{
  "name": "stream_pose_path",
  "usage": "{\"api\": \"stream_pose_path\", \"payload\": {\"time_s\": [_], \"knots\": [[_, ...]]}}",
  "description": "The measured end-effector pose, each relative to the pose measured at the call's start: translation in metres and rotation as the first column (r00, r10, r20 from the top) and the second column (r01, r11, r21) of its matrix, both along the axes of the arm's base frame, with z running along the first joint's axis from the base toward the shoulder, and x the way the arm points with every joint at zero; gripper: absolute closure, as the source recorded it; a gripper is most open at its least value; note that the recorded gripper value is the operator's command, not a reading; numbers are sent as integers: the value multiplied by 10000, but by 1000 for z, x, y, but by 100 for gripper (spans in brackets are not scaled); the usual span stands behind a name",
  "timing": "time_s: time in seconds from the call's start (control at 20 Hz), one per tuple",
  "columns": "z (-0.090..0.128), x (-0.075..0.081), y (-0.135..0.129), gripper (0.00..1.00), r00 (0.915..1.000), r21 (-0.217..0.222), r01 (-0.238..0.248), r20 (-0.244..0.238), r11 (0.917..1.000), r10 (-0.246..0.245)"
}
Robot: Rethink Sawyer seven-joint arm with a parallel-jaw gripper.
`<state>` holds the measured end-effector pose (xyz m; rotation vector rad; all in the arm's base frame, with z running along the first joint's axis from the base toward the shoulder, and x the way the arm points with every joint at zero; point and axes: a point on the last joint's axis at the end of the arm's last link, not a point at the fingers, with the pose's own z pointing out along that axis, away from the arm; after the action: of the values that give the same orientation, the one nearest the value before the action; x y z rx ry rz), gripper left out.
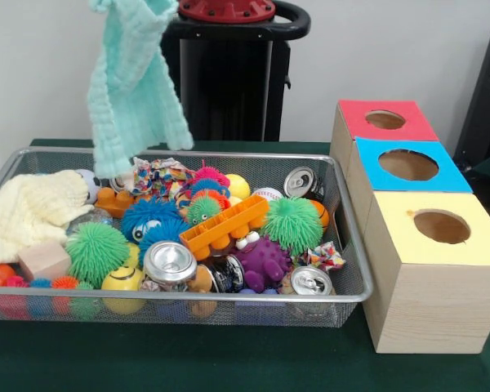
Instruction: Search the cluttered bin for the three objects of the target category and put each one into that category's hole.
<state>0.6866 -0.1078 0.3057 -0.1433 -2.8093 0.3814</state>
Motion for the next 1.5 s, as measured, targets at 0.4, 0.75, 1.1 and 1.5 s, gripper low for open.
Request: {"api": "stream_pose_path", "payload": {"time_s": [0.4, 0.75, 1.1, 1.5], "knots": [[2, 8, 69, 100, 9953, -13, -971, 40, 9953, 971], [7, 9, 130, 100, 9863, 203, -1642, 167, 9862, 1639], [4, -6, 189, 0, 9662, 280, -2499, 729, 9679, 2473], [-7, -20, 185, 0, 9623, 160, -2579, 940, 9660, 2553]]}}
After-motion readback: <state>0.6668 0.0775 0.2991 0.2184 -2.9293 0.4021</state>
